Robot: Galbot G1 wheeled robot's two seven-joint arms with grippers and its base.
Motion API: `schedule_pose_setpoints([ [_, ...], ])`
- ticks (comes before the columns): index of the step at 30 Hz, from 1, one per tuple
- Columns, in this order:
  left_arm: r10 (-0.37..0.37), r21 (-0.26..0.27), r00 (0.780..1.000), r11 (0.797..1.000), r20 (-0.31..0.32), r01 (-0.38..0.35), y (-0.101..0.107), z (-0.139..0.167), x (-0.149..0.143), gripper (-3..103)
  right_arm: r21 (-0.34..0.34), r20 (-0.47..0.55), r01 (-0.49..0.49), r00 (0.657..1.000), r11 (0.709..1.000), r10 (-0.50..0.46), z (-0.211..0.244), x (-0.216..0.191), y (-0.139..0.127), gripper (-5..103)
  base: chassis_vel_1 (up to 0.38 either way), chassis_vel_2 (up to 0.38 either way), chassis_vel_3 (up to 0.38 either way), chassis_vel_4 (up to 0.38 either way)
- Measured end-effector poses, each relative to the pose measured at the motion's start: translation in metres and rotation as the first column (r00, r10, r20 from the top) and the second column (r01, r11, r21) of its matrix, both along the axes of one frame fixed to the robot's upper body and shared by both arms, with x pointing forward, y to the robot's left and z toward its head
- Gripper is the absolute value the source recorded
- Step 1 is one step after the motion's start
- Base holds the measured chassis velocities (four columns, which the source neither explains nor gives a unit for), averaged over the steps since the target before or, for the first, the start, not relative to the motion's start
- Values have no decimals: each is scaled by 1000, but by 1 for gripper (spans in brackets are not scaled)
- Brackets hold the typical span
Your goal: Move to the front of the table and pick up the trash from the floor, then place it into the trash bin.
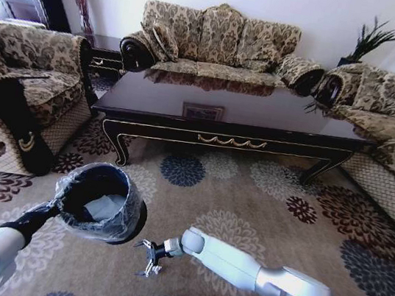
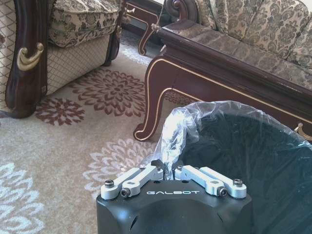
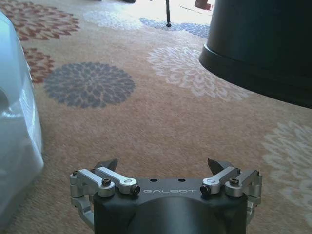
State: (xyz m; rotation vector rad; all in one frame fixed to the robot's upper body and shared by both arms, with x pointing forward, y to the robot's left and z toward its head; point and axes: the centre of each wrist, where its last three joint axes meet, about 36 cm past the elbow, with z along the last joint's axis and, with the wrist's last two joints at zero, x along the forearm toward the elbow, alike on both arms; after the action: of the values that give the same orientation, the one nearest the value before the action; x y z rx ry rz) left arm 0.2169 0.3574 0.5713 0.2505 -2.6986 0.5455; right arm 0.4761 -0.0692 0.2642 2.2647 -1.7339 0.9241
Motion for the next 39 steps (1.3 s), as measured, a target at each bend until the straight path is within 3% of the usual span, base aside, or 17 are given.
schedule_pose_setpoints([
  [9,4,1,1000,1000,-12,-4,1,-1,-2,5,-42,132,-39,990,998,44,4,16,-19,100,0,0,0,0],
  [11,6,1,1000,1000,-18,-6,1,-2,-3,5,-69,204,-73,975,995,85,3,18,-22,100,0,0,0,0],
  [17,10,8,1000,1000,-23,-10,3,0,-4,5,-100,288,-134,945,986,158,1,20,-21,100,0,0,0,0],
  [19,14,9,1000,1000,-27,-13,4,0,-6,5,-134,315,-192,922,972,225,0,24,-20,100,0,0,0,0],
  [23,18,5,999,1000,-35,-18,4,-2,-7,5,-198,280,-278,903,940,326,2,29,-22,100,0,0,0,0],
  [27,23,7,999,1000,-39,-22,5,-2,-8,5,-202,243,-304,906,931,348,3,27,-26,100,0,0,0,0],
  [39,32,0,998,999,-51,-32,5,-4,-11,5,-184,220,-222,940,958,260,-17,11,-54,100,0,0,0,0],
])
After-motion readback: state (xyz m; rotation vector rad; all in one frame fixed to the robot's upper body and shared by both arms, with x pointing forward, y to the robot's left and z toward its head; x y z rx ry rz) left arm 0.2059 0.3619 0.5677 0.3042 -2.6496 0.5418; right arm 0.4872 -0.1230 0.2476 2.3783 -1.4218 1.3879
